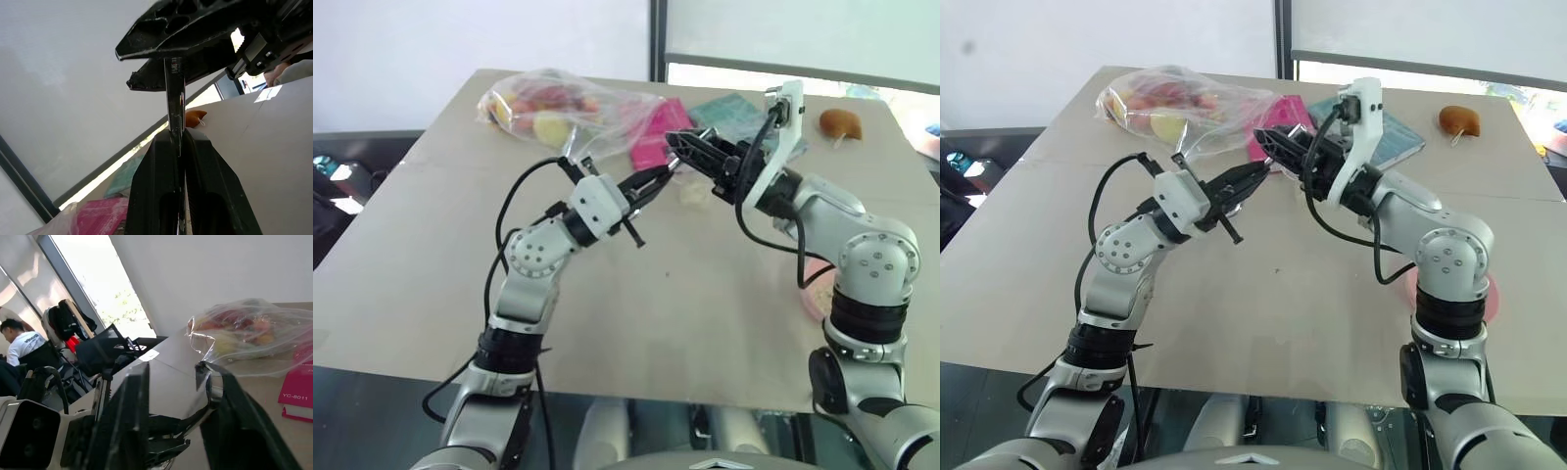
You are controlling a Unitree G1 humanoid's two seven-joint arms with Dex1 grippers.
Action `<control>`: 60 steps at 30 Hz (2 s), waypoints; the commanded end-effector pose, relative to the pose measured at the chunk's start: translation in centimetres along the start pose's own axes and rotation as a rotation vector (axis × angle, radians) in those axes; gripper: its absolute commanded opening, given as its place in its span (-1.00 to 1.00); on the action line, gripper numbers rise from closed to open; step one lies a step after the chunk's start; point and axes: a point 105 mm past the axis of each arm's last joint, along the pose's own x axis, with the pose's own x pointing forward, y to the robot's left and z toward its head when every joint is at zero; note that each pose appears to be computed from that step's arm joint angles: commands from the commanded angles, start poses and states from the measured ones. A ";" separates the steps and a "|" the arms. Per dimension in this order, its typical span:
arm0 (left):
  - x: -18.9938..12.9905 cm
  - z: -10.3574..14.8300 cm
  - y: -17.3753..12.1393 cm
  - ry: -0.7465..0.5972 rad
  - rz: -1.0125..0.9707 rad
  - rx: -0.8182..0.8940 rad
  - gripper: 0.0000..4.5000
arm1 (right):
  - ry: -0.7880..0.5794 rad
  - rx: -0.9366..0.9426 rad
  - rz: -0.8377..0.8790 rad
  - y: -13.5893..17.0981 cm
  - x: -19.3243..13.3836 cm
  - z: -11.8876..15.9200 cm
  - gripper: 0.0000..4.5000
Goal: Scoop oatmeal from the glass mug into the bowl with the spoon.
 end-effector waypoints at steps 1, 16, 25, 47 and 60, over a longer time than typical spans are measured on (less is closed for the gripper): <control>0.6 1.1 0.0 -0.053 -0.020 0.002 -1.00 | -0.020 -0.017 0.012 0.7 -0.7 0.7 -0.98; -1.1 -1.5 5.5 0.031 0.196 -0.465 -0.03 | -0.135 0.071 -0.087 0.6 -5.6 2.3 -1.00; 1.4 -10.0 4.0 0.374 0.236 -0.574 -0.03 | -0.090 0.070 -0.169 1.5 -6.8 0.9 -1.00; 8.4 -13.2 3.5 0.446 0.296 -0.563 -0.03 | -0.172 0.025 -0.317 2.1 -7.8 1.1 -1.00; 9.5 -12.3 3.9 0.384 0.330 -0.580 -0.98 | -0.183 -0.019 -0.361 1.6 -8.1 1.4 -1.00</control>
